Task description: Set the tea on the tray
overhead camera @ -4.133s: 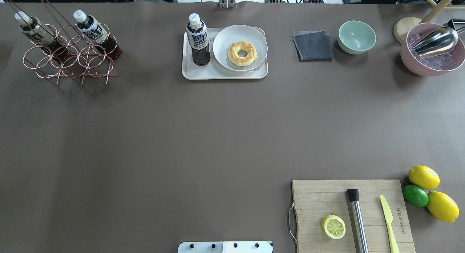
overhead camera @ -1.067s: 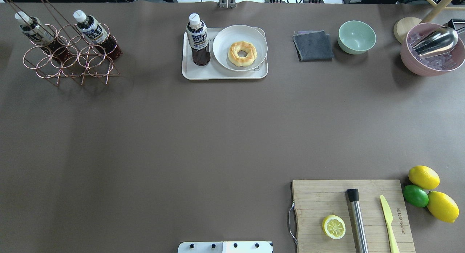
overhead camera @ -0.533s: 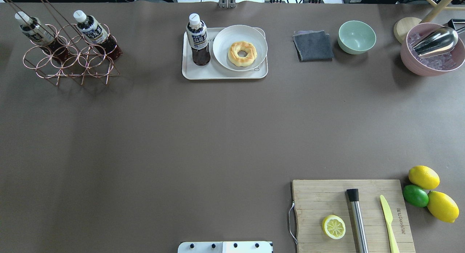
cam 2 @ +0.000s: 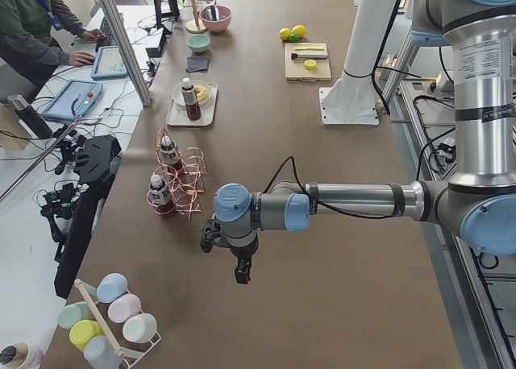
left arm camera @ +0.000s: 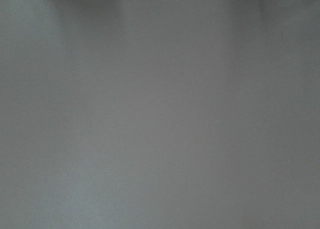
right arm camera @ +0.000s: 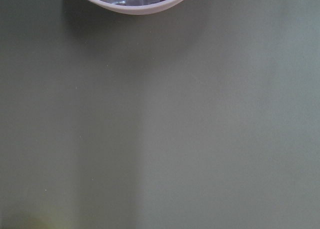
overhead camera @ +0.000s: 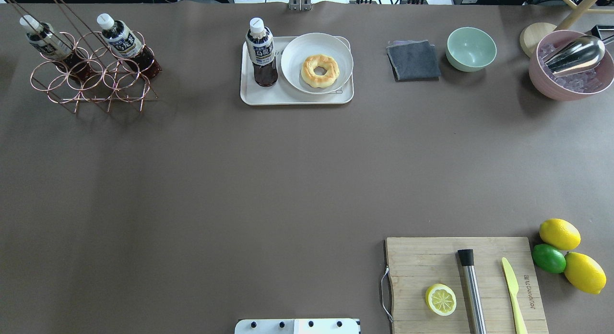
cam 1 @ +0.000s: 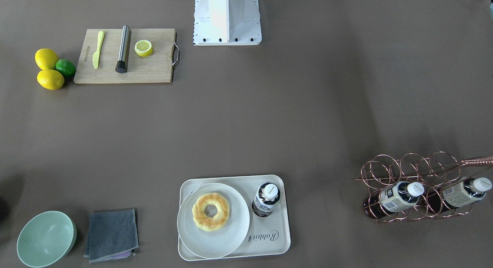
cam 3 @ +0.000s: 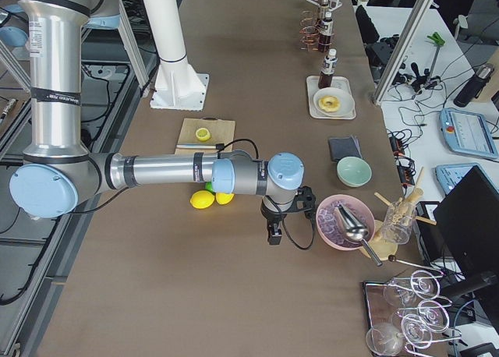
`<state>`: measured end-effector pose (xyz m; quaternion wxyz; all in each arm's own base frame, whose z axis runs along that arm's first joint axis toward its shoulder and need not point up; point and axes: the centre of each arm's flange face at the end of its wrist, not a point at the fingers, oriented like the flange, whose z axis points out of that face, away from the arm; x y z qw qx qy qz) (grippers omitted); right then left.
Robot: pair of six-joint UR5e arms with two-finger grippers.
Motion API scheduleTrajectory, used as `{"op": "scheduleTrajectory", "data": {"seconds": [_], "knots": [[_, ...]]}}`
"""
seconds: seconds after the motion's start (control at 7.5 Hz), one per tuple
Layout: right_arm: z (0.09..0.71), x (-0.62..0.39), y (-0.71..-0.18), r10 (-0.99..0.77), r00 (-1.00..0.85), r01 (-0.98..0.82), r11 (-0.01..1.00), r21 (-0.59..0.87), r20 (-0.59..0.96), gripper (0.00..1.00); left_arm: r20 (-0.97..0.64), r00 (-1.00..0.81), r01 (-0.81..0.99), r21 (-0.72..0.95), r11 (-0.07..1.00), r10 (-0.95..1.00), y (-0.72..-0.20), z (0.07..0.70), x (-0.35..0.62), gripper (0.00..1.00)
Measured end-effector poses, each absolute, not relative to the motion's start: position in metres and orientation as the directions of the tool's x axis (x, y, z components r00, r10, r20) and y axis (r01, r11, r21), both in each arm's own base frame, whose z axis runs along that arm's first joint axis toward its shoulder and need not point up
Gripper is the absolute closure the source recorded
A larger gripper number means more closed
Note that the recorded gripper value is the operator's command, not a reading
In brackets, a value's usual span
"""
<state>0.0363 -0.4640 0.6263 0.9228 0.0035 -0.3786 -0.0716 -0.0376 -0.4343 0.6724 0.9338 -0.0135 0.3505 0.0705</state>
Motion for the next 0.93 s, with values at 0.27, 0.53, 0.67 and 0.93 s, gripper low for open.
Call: {"op": "scheduleTrajectory", "data": {"seconds": [0.27, 0.53, 0.67, 0.93], "knots": [[0.6237, 0.0345, -0.4665, -0.141, 0.702, 0.133, 0.989, 0.066, 0.698, 0.0, -0.656, 0.745, -0.141, 0.021, 0.99, 0.12, -0.433, 0.6737, -0.0378, 0.02], [0.6235, 0.033, -0.467, -0.144, 0.701, 0.136, 0.988, 0.067, 0.698, 0.0, -0.656, 0.745, -0.142, 0.02, 0.99, 0.12, -0.4321, 0.6746, -0.0379, 0.02], [0.6236, 0.0328, -0.4669, -0.145, 0.701, 0.137, 0.988, 0.067, 0.698, 0.0, -0.657, 0.745, -0.142, 0.017, 0.99, 0.118, -0.4307, 0.6758, -0.0379, 0.02], [0.6229, 0.0327, -0.4668, -0.148, 0.701, 0.139, 0.988, 0.07, 0.697, 0.0, -0.658, 0.744, -0.143, 0.013, 0.99, 0.116, -0.4284, 0.6775, -0.0376, 0.02]]}}
